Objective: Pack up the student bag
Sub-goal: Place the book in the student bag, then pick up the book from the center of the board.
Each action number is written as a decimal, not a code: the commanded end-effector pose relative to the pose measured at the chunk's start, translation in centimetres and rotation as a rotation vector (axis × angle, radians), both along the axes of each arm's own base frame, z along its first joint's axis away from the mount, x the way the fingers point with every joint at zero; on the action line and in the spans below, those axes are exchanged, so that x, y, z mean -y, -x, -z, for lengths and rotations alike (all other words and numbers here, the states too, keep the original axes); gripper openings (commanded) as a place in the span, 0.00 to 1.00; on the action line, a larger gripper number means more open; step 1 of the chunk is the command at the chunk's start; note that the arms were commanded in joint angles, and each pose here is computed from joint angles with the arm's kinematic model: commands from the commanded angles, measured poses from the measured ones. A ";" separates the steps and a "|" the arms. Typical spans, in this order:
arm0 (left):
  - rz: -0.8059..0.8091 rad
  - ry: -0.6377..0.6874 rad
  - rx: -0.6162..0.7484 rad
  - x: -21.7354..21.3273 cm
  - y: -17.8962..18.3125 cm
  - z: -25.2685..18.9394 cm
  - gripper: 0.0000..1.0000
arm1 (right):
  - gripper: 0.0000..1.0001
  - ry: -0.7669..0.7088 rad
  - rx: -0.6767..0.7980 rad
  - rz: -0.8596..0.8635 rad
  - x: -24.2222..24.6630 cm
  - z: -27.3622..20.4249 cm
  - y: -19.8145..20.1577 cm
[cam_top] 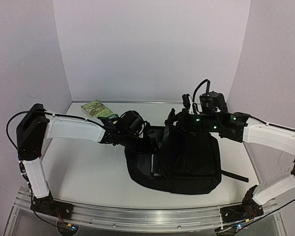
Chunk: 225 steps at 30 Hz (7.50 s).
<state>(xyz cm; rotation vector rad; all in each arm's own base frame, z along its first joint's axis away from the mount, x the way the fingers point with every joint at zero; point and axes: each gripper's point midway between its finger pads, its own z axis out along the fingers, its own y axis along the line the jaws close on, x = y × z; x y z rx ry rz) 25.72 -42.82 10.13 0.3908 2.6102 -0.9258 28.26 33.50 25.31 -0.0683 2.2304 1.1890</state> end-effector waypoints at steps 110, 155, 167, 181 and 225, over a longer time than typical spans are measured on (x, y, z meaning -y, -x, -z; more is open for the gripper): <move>-0.510 0.135 -0.249 -22.9 -16.9 8.6 0.36 | 0.30 0.022 -0.175 -0.170 -21.9 22.3 -12.7; -0.049 0.387 0.262 -24.0 -1.0 -22.2 0.99 | 0.00 -0.214 0.316 -0.571 -10.7 -8.8 3.3; 0.144 0.534 0.193 -21.4 1.0 -23.3 0.99 | 0.00 -0.216 0.275 -0.682 -9.6 -8.1 6.2; 0.330 0.600 0.023 -18.8 3.3 -22.0 0.92 | 0.00 -0.220 0.222 -0.819 -10.0 -6.3 8.0; -0.354 0.511 0.073 -23.2 -5.1 -16.8 0.00 | 0.98 0.341 0.063 0.095 7.4 -0.3 -4.7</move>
